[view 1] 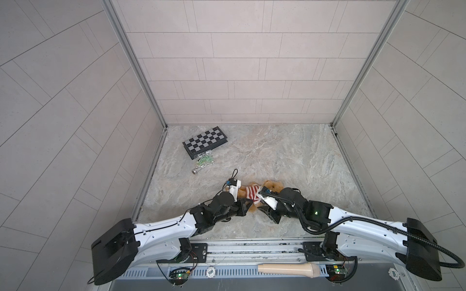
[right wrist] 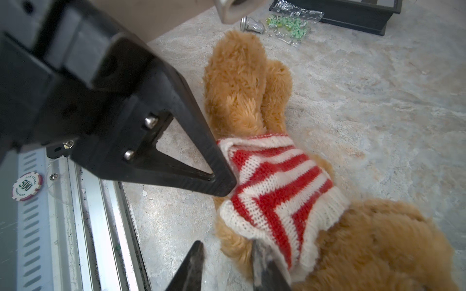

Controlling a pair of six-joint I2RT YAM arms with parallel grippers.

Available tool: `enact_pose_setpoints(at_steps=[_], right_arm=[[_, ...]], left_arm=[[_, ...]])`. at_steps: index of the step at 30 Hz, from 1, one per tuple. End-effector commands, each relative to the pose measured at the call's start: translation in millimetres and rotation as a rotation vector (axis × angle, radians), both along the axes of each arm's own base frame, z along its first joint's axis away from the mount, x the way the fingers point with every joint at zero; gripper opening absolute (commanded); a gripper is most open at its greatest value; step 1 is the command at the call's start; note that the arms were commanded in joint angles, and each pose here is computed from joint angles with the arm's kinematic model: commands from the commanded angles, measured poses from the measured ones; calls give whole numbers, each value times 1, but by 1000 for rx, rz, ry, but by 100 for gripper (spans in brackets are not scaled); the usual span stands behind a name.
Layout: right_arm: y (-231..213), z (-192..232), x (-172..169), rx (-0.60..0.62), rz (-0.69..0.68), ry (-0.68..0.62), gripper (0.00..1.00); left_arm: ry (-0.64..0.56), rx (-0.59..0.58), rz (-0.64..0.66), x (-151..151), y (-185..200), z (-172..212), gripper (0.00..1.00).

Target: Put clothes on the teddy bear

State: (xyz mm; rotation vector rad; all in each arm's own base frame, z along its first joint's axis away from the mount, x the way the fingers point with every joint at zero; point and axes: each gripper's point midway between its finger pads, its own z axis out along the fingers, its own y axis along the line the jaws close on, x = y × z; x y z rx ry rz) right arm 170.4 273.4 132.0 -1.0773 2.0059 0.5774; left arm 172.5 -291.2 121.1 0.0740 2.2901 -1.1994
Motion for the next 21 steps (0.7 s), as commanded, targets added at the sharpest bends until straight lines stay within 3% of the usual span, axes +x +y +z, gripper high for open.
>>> enact_pose_setpoints(at_steps=[1,11,21], right_arm=[[-10,-9,11,-53,-59,-38,39],[-22,-12,35,-69,-180,-75,41],[-26,-16,42,-83,-202,-74,21]], left_arm=[[-41,-70,-4,4,-14,26,0],[-39,-75,-27,0,-22,28,0],[-34,-50,-9,0,-16,24,0]])
